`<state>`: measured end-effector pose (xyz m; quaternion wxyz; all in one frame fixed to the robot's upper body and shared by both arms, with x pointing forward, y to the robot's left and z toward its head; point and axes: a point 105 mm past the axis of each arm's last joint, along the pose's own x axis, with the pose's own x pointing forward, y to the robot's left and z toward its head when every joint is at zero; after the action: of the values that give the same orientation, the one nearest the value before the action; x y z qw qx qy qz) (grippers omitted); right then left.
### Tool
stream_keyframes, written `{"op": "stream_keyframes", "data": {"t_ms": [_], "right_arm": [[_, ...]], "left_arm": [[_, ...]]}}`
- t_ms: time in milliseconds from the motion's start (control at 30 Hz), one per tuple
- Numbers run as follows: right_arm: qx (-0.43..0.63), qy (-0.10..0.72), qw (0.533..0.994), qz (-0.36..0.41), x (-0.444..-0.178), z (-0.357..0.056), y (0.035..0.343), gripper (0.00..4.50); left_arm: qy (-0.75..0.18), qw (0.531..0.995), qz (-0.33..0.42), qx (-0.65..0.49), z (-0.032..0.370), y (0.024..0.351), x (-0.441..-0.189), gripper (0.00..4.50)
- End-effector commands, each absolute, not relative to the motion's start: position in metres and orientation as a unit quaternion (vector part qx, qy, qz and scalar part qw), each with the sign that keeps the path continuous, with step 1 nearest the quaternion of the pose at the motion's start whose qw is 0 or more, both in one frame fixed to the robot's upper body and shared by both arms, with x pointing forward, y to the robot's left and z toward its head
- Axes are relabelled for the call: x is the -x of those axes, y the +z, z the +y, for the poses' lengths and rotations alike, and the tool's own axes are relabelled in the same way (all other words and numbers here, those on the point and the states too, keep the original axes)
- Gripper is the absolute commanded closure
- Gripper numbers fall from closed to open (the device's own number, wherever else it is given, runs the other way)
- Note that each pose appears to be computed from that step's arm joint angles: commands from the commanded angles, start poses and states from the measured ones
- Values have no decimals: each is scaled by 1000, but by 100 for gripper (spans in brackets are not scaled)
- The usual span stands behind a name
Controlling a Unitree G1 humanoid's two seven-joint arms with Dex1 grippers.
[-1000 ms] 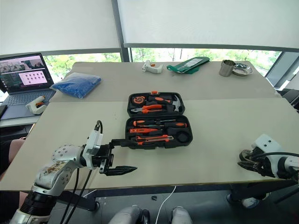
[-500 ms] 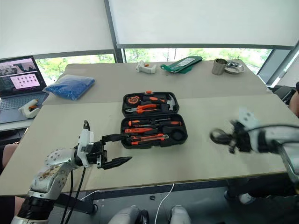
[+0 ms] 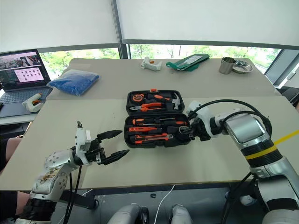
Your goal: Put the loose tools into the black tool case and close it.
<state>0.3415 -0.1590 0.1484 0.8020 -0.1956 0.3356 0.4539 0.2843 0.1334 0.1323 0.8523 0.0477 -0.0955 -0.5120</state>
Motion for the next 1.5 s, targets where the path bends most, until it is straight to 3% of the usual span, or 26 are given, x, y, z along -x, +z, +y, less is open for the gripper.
{"op": "stream_keyframes", "data": {"t_ms": [33, 200, 400, 467, 533, 600, 700, 733, 833, 1100, 1133, 1333, 1500], "right_arm": [[211, 458, 798, 329, -346, -155, 151, 446], [226, 454, 792, 341, -348, -156, 142, 446], [251, 455, 789, 328, -354, -160, 148, 250], [263, 468, 788, 302, -352, -160, 161, 180], [210, 504, 795, 264, -342, -153, 189, 110], [174, 512, 806, 239, -338, -156, 209, 110], [169, 452, 849, 215, -352, -183, 226, 110], [179, 413, 868, 209, -363, -195, 224, 106], [256, 312, 896, 184, -395, -220, 215, 179], [352, 264, 884, 157, -436, -206, 189, 447], [356, 260, 884, 156, -441, -201, 186, 450], [356, 247, 886, 164, -456, -188, 169, 450], [345, 287, 881, 153, -457, -171, 160, 450]], "left_arm": [[-495, 858, -117, -65, 137, 137, -289, 0], [-490, 859, -124, -79, 137, 137, -291, 0], [-480, 863, -130, -92, 139, 139, -300, 0], [-473, 866, -133, -92, 141, 143, -304, 0], [-446, 882, -131, -76, 147, 152, -315, 0], [-421, 897, -112, -72, 153, 154, -324, 0], [-352, 930, -68, -79, 170, 153, -347, 0], [-326, 940, -55, -81, 175, 153, -358, 26], [-284, 953, -21, -101, 180, 151, -384, 118], [-268, 956, 28, -112, 170, 141, -421, 418], [-277, 954, 37, -113, 165, 138, -423, 447], [-313, 937, 81, -128, 150, 122, -425, 447], [-325, 934, 78, -123, 148, 124, -424, 447]]}}
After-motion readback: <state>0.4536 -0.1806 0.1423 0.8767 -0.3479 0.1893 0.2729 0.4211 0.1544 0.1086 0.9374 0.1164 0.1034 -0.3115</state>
